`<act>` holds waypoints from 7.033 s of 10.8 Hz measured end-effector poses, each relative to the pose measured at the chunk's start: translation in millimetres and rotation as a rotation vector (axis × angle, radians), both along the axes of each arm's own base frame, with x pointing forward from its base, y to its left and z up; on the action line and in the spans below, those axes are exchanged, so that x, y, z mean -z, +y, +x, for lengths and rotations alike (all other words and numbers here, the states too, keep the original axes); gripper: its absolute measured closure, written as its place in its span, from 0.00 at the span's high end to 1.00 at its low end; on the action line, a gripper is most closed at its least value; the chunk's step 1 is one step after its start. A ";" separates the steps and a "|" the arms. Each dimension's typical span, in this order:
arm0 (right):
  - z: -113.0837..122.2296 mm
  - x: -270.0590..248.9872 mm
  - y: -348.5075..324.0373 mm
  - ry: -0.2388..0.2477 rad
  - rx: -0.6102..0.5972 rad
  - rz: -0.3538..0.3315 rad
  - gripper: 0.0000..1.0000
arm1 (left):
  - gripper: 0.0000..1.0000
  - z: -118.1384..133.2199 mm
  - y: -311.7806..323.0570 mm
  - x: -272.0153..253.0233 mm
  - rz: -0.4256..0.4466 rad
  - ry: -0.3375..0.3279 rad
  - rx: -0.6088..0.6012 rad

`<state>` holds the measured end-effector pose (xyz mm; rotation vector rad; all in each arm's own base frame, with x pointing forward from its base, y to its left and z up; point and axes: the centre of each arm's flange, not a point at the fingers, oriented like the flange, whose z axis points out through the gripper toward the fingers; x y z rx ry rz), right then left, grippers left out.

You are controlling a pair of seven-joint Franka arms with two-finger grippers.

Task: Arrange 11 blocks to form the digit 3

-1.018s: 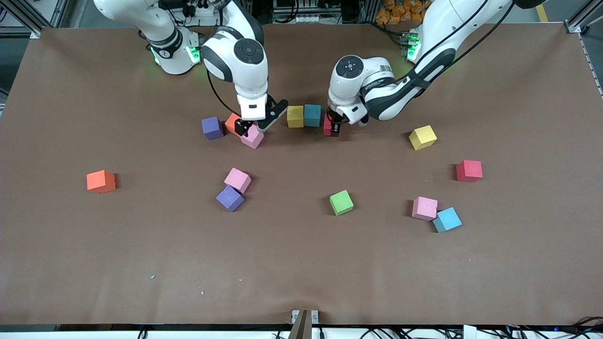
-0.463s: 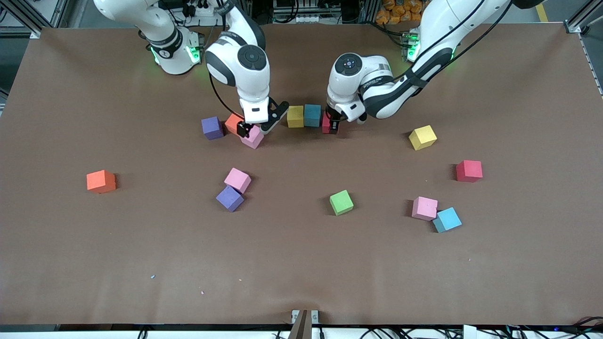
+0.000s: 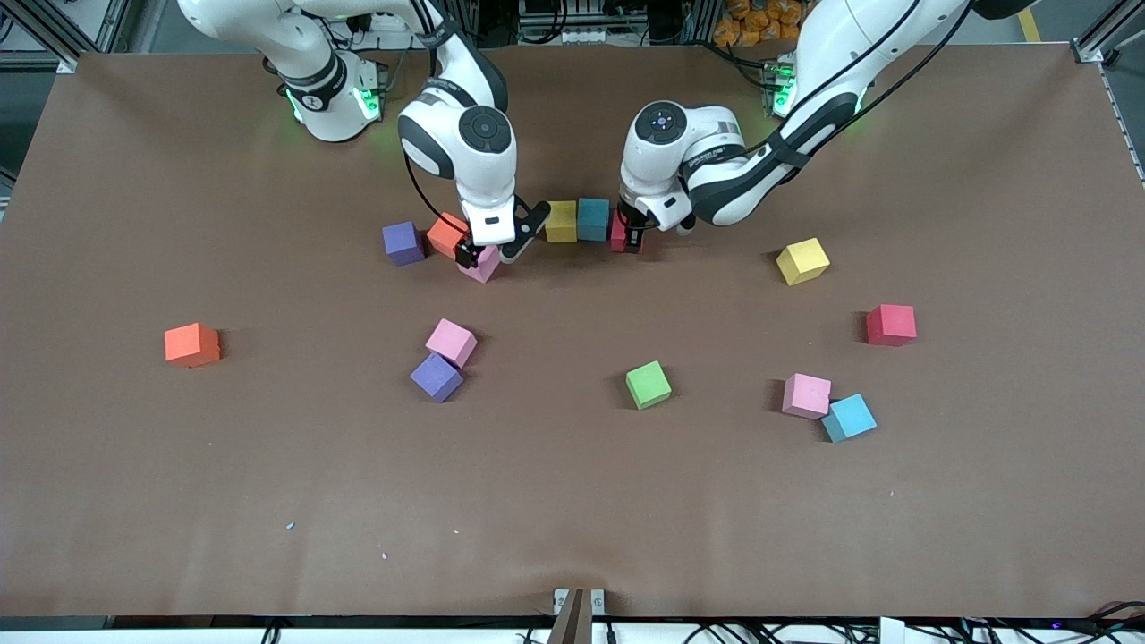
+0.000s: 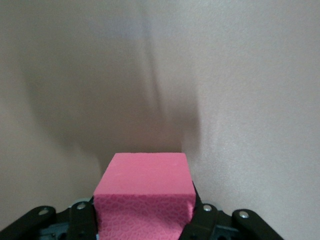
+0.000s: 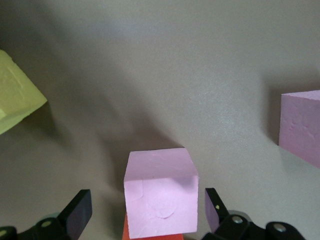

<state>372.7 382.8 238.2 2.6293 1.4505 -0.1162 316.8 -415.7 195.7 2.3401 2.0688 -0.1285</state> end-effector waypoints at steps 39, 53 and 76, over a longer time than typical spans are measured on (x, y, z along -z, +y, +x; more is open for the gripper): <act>43.6 -32.3 51.0 -0.030 0.970 0.188 0.63 | 1.00 137.0 25.5 -125.4 -0.036 -0.138 0.298; 11.1 36.4 110.7 -0.036 1.097 0.123 0.63 | 1.00 285.1 40.2 -59.4 0.022 -0.154 0.839; -3.6 45.4 108.9 -0.018 1.098 0.093 0.63 | 0.60 304.9 24.2 -2.5 0.051 -0.130 1.051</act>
